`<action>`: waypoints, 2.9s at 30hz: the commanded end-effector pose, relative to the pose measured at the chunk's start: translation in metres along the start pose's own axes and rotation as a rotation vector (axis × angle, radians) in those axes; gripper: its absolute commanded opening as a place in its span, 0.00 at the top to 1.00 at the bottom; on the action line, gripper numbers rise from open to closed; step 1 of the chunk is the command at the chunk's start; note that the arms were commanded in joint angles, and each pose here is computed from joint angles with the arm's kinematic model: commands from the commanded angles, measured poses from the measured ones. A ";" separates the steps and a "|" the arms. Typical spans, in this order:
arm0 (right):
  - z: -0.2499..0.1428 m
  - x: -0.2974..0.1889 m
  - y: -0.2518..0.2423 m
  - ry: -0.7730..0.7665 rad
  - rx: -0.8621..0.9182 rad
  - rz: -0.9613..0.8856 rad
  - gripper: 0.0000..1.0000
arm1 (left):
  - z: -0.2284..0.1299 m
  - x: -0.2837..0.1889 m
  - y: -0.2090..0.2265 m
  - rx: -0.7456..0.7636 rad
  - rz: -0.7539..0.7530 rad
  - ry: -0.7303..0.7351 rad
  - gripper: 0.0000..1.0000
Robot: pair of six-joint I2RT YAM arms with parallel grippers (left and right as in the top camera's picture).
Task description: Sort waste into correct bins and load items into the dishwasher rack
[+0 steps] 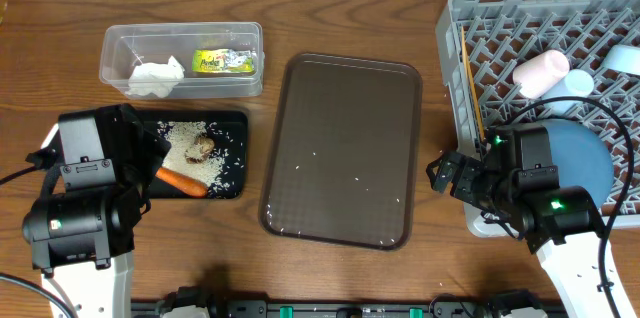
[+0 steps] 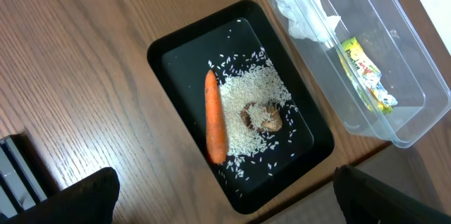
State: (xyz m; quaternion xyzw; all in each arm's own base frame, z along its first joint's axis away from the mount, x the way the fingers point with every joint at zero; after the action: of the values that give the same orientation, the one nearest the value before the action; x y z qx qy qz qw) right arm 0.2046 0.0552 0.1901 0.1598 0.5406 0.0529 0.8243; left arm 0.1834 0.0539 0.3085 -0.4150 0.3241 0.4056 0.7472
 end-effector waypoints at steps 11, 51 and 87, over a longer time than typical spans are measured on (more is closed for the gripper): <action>-0.008 0.001 -0.005 0.035 0.023 -0.044 0.01 | 0.003 -0.001 0.001 -0.005 0.010 -0.019 0.02; -0.017 0.007 -0.019 -0.996 -0.411 0.147 0.01 | 0.003 -0.001 0.001 -0.005 0.010 -0.019 0.02; -0.026 0.000 -0.057 -1.061 -0.588 -0.187 0.01 | 0.003 -0.001 0.001 -0.005 0.010 -0.019 0.02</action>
State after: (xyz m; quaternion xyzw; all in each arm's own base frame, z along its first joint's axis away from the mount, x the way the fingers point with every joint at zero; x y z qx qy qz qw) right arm 0.1766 0.0092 0.1625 -0.1005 0.0321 0.0499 0.9932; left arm 0.1833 0.0539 0.3086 -0.4150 0.3239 0.4056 0.7472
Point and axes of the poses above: each gripper's point midway between its finger pads, its own x axis out along the fingers, its own y axis along the line the jaws close on, z = x × y, the point moved 7 cm from there along -x, back along the fingers, and after that the axes turned 12 degrees about -x, right-handed, at the moved point
